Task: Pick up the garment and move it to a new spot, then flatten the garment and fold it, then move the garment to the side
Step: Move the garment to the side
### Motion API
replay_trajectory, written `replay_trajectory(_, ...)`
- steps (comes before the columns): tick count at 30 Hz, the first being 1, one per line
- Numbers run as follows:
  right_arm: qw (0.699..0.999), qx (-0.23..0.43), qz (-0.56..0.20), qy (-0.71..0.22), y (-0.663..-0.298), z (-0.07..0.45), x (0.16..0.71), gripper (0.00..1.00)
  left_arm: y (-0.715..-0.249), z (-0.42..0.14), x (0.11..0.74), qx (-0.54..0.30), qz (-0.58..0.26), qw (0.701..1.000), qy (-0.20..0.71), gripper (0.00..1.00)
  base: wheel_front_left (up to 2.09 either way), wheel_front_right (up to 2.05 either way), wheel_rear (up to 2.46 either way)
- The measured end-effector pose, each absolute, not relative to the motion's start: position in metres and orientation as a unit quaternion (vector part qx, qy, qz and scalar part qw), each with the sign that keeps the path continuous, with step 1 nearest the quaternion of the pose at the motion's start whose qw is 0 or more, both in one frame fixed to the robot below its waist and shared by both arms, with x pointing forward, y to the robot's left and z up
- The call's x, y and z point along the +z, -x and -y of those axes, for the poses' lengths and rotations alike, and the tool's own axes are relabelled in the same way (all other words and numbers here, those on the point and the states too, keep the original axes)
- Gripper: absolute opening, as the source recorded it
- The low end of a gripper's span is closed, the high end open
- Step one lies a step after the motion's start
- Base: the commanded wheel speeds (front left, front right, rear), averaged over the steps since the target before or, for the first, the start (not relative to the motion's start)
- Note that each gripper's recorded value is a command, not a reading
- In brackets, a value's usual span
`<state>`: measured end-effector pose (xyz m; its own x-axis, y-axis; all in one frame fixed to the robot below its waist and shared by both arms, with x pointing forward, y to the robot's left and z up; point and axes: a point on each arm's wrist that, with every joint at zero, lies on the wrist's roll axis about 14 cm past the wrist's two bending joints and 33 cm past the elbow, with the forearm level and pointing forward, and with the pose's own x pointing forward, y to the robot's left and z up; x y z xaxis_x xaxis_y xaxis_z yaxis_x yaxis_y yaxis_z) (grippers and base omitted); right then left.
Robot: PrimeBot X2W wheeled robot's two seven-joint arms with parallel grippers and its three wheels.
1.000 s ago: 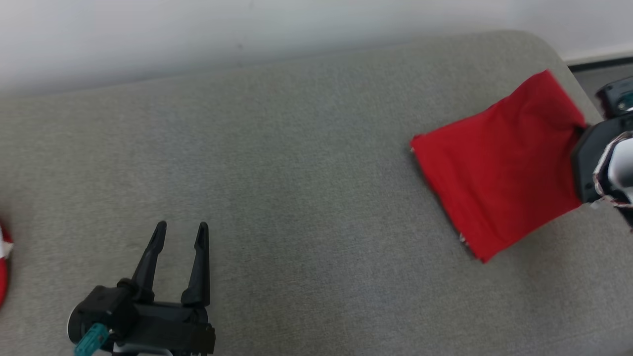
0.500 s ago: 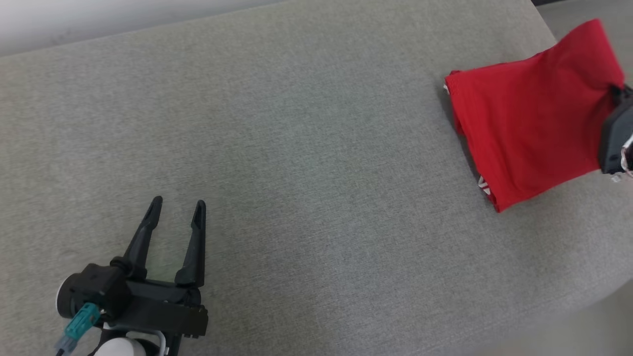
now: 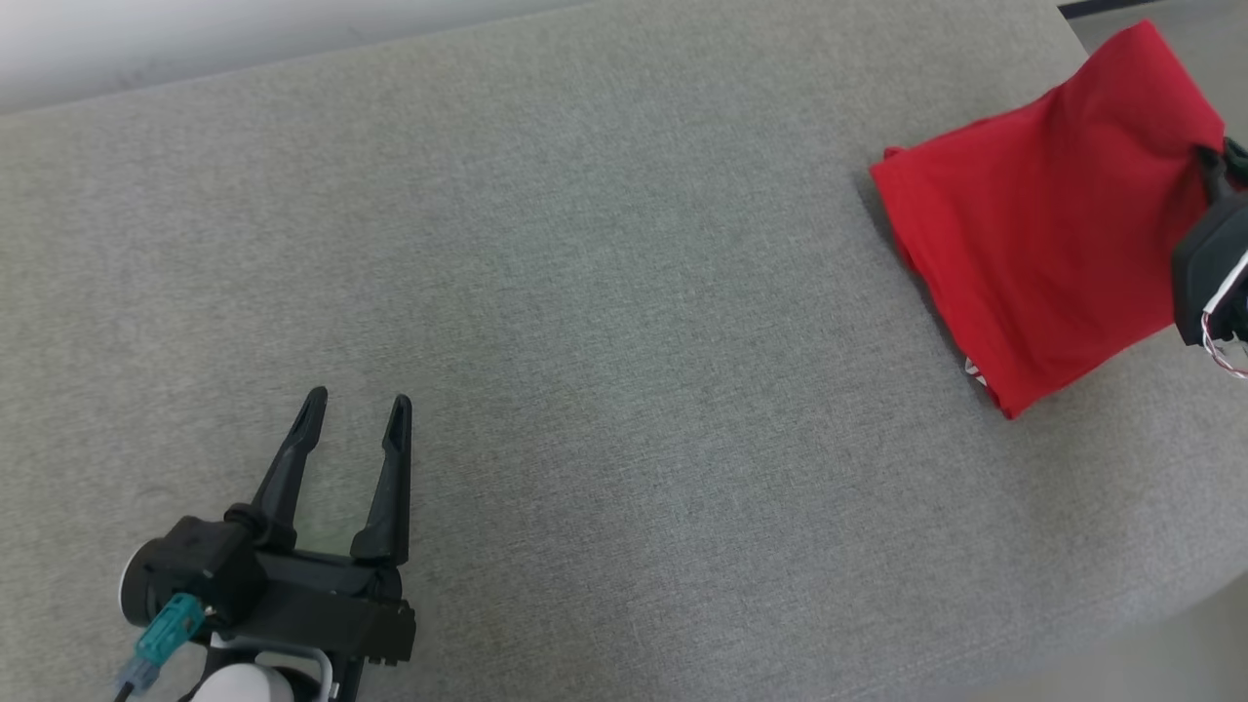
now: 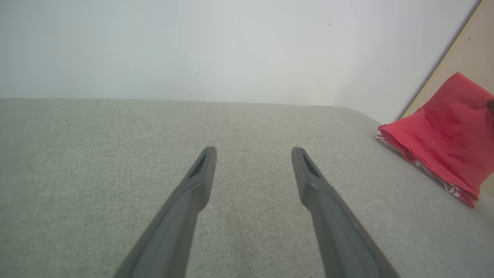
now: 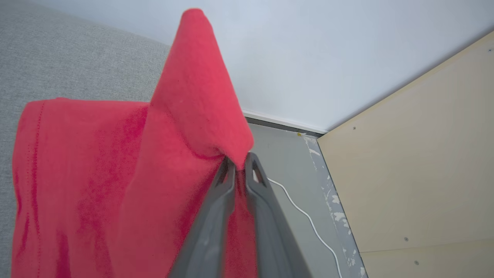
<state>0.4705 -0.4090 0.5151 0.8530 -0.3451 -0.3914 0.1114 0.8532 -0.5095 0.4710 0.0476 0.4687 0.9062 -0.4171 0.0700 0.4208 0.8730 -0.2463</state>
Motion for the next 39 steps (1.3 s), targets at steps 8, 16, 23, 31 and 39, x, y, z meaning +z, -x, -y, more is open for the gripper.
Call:
replay_trajectory(8,0.942,-0.103,-0.203,0.246,-0.471,0.395,0.525,1.00,-0.460,-0.064,0.481,-0.192,0.017,0.973,0.129,1.00,0.00,0.00,0.00)
replay_trajectory(16,0.978,-0.060,-0.125,0.155,-0.455,0.343,0.521,1.00,-0.432,-0.098,0.488,-0.142,0.018,0.982,0.123,1.00,0.00,0.00,0.00)
replay_trajectory(23,0.997,-0.028,-0.042,0.056,-0.422,0.291,0.520,1.00,-0.402,-0.131,0.496,-0.097,0.026,0.989,0.110,1.00,0.00,0.00,0.00)
replay_trajectory(31,0.999,0.005,0.022,-0.041,-0.392,0.236,0.520,1.00,-0.373,-0.169,0.508,-0.044,0.045,0.993,0.104,1.00,0.00,0.00,0.00)
replay_trajectory(39,0.998,0.053,0.015,-0.032,-0.375,0.189,0.507,1.00,-0.349,-0.192,0.509,-0.008,0.052,0.993,0.105,1.00,0.00,0.00,0.00)
